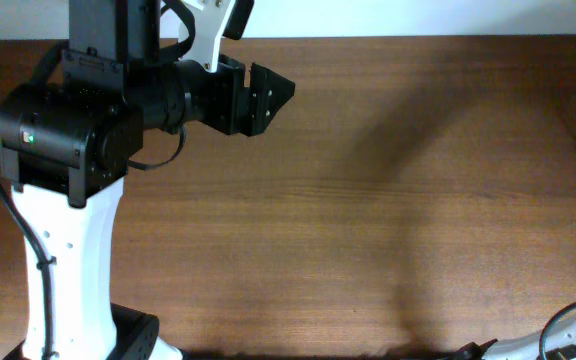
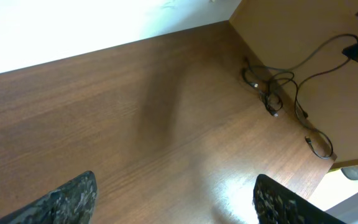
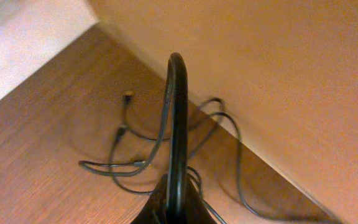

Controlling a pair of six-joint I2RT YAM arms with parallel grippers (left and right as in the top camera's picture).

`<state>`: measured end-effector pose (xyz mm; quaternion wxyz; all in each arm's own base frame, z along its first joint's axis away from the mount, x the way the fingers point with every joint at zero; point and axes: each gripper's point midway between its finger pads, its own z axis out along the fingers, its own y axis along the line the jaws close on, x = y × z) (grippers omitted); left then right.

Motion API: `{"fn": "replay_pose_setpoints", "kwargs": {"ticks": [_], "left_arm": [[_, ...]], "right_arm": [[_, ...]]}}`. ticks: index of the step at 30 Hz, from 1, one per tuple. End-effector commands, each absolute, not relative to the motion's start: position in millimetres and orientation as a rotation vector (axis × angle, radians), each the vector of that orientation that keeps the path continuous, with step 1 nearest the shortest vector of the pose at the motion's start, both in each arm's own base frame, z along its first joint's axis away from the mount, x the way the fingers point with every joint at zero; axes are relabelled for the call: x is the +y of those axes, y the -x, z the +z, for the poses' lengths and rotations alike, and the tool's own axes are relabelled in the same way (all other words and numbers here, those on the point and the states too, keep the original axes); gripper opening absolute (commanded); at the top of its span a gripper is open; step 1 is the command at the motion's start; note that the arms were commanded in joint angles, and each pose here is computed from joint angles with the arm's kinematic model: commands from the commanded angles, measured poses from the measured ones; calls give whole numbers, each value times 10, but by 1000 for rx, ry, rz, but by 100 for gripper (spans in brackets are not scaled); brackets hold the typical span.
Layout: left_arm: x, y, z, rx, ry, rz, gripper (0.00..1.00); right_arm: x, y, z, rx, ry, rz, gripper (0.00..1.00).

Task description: Untangle cables

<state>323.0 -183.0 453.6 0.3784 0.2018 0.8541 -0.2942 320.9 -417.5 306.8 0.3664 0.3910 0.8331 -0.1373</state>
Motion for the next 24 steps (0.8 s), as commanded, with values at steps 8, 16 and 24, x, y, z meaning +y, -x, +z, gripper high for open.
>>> {"fn": "replay_pose_setpoints", "kwargs": {"ticks": [8,16,24], "left_arm": [[-1810,-3126,4546,2195,-519,-761,82],[-1786,-3053,4453,2243,-528,-756,76],[-1399,-3068,4145,2406,-406,-481,88]], "right_arm": [[-3989,-3223,2878,2019,-1310,-60,99],[-1076,-4900,3233,2197,27,556,98],[840,-4684,2752,2457,555,472,99]]}}
